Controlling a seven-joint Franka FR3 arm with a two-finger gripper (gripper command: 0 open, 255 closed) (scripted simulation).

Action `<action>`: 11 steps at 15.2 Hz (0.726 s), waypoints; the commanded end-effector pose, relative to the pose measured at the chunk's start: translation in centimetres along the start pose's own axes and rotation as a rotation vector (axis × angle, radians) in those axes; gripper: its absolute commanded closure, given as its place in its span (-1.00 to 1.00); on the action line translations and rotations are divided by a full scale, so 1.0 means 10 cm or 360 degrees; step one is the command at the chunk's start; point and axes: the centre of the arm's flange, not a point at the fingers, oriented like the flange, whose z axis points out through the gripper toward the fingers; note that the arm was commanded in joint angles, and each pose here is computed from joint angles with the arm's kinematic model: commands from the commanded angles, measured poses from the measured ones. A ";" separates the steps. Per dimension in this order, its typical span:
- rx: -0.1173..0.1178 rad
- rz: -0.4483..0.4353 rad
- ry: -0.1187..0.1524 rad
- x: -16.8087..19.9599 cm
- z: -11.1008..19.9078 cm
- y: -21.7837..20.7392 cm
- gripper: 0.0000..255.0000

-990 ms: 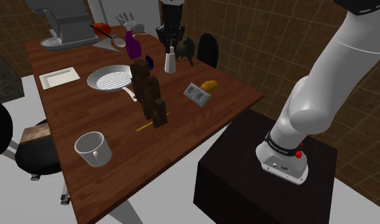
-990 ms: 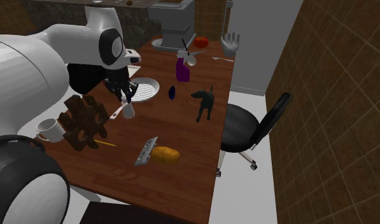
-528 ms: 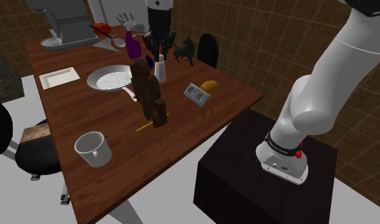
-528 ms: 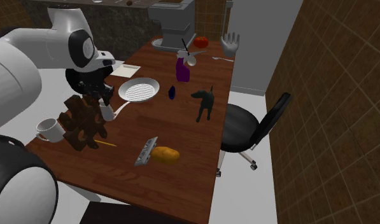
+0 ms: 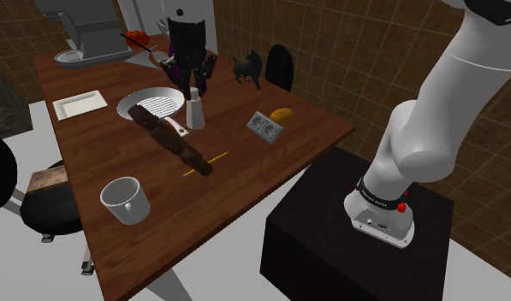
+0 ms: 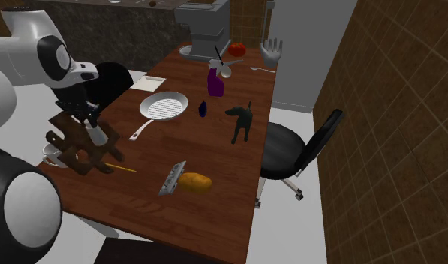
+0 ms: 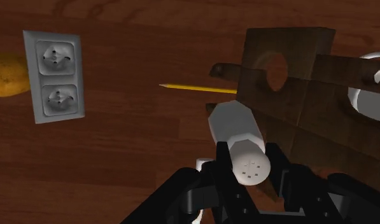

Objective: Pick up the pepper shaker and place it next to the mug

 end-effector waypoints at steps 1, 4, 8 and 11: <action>0.0001 0.0002 0.0000 -0.06 0.02 -0.27 1.00; 0.0001 0.0002 0.0000 -0.19 0.05 -0.64 1.00; 0.0001 0.0002 0.0000 -0.36 0.09 -1.14 1.00; 0.0001 0.0002 0.0000 -0.49 0.13 -1.51 1.00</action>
